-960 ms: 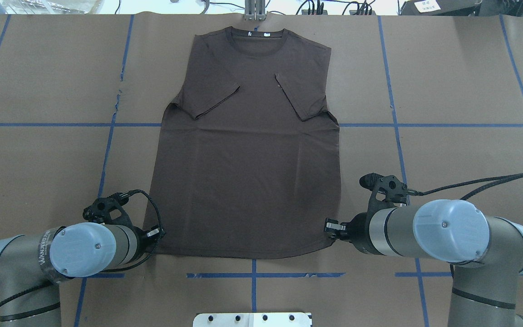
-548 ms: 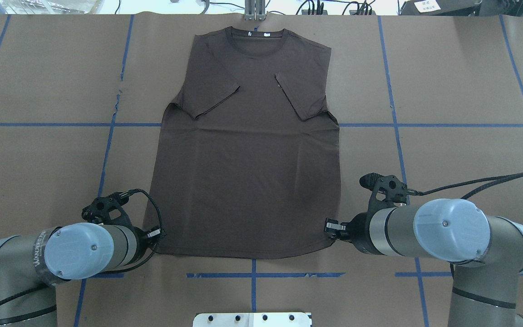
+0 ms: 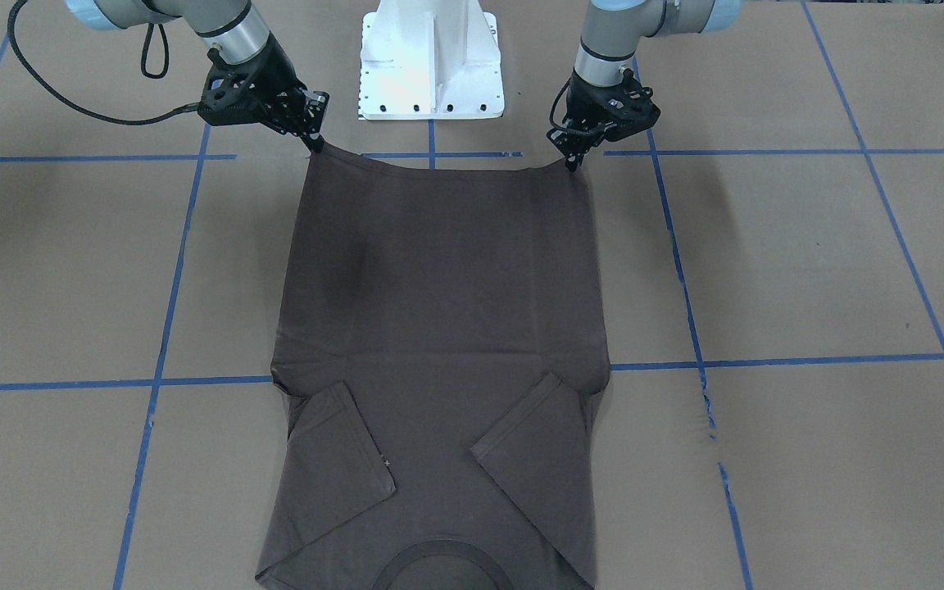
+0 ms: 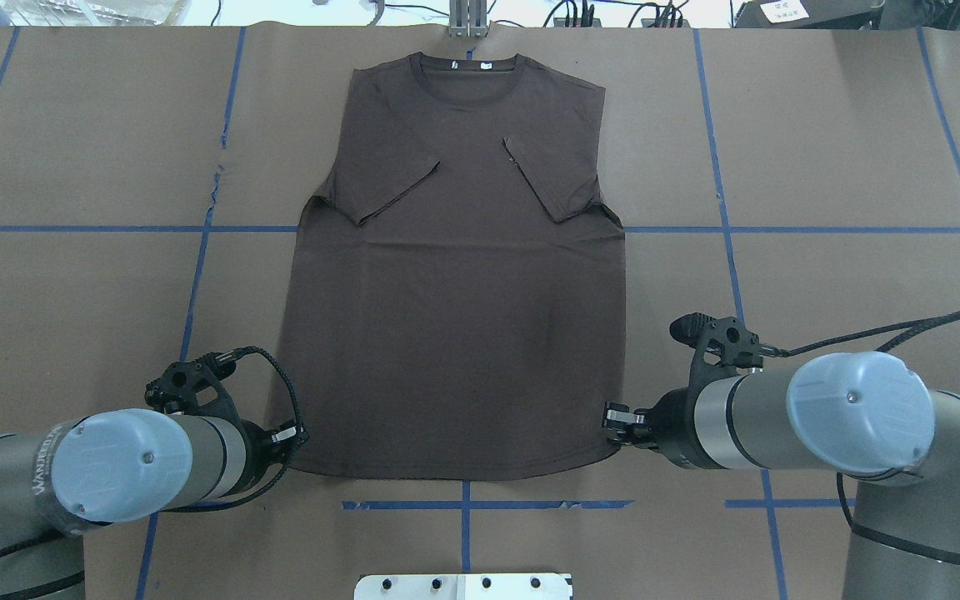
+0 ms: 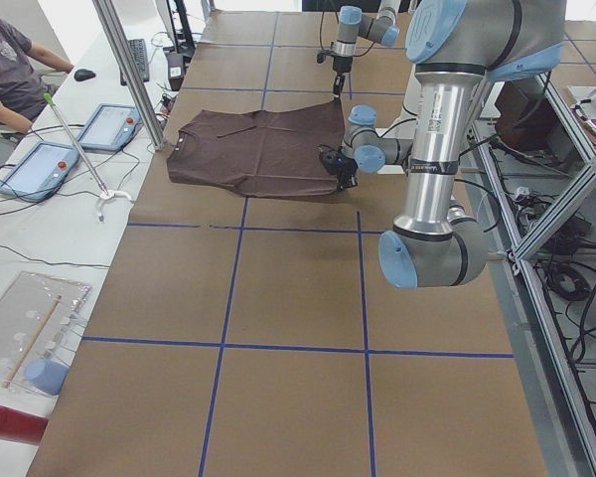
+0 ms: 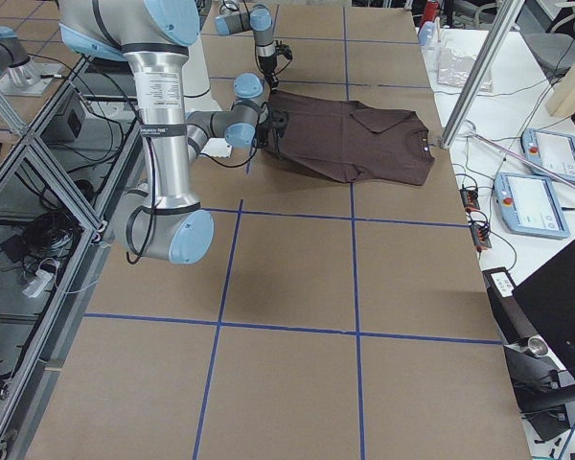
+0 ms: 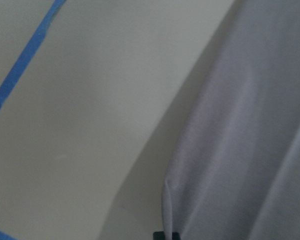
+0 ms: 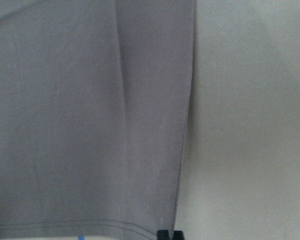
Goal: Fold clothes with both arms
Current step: 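Lift the hem with both grippers and fold it toward the collar, then lower the hem onto the collar and open both grippers, raising the right gripper, then lower the right gripper to the folded shirt's side edge and grasp it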
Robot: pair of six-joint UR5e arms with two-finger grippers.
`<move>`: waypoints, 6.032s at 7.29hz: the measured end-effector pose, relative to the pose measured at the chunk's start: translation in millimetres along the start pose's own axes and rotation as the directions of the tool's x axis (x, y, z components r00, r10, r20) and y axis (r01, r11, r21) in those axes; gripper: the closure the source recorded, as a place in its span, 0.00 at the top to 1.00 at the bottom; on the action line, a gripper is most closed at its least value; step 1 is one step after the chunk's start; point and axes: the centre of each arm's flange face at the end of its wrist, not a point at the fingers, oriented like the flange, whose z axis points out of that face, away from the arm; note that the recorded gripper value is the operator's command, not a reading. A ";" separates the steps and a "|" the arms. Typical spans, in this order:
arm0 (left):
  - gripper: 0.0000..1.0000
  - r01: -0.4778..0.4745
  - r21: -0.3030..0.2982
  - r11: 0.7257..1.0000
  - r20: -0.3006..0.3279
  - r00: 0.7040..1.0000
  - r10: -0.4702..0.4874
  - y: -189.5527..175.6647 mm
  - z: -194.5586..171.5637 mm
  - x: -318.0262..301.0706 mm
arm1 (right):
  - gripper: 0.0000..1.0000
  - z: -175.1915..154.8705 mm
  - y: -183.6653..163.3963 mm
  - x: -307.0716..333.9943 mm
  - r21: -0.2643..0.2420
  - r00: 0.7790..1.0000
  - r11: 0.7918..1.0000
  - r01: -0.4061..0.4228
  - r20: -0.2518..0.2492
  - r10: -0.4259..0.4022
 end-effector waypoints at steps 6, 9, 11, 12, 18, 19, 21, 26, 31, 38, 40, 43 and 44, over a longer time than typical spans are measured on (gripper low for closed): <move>0.00 -0.201 -0.251 0.947 -0.090 0.979 0.183 110.9 -144.1 -9.8 | 0.00 -77.9 45.9 25.6 -0.291 1.000 0.957 0.017 0.019 -0.012; 0.00 -0.264 -0.166 0.950 -0.123 0.961 0.246 63.4 -148.0 6.7 | 0.00 -75.2 -32.9 24.3 -0.137 0.997 0.988 0.074 0.045 -0.068; 0.00 -0.319 -0.074 0.945 -0.081 0.946 0.313 -10.0 -133.5 17.1 | 0.00 -58.7 -103.2 11.8 -0.030 0.996 0.997 0.077 0.040 -0.076; 0.00 -0.326 -0.039 0.944 -0.053 0.945 0.324 -42.5 -126.3 18.9 | 0.00 -54.0 -136.2 8.8 0.016 0.997 0.997 0.074 0.029 -0.075; 0.00 -0.185 0.165 0.969 -0.025 0.981 0.192 -235.0 -34.7 93.1 | 0.00 -24.8 -275.5 -30.4 0.143 0.999 0.989 0.040 -0.027 -0.037; 0.00 -0.190 0.199 0.961 -0.025 0.980 0.199 -271.4 -21.5 93.8 | 0.00 -19.4 -293.0 -38.7 0.152 0.999 0.988 0.028 -0.036 -0.023; 0.00 -0.200 0.233 0.952 -0.046 0.975 0.216 -306.7 -5.0 102.2 | 0.00 -10.4 -318.4 -58.1 0.163 0.999 0.987 0.014 -0.046 -0.007; 0.07 -0.203 0.237 0.950 -0.050 0.974 0.220 -314.3 6.1 111.8 | 0.00 23.9 -377.4 -80.8 0.189 0.996 0.982 -0.016 -0.080 0.032; 0.99 -0.205 0.234 0.950 -0.076 0.971 0.228 -306.3 7.3 125.2 | 1.00 35.6 -374.6 -82.9 0.184 0.998 0.983 0.010 -0.055 0.000; 0.99 -0.211 0.238 0.948 -0.098 0.966 0.239 -301.3 -3.9 133.5 | 0.79 41.1 -255.3 -13.7 0.105 0.999 0.993 0.054 -0.010 -0.053; 0.99 -0.202 0.241 0.949 -0.113 0.966 0.234 -298.8 -8.8 136.5 | 0.73 66.9 -216.8 2.9 0.057 0.997 0.996 0.067 -0.040 -0.065; 0.99 -0.201 0.244 0.949 -0.128 0.963 0.237 -297.0 -12.3 138.3 | 0.72 99.6 -190.4 1.6 0.039 0.994 0.996 0.077 -0.084 -0.074; 0.99 -0.202 0.245 0.948 -0.131 0.962 0.239 -296.8 -12.9 138.7 | 0.73 101.0 -189.7 3.0 0.037 0.994 0.996 0.076 -0.088 -0.072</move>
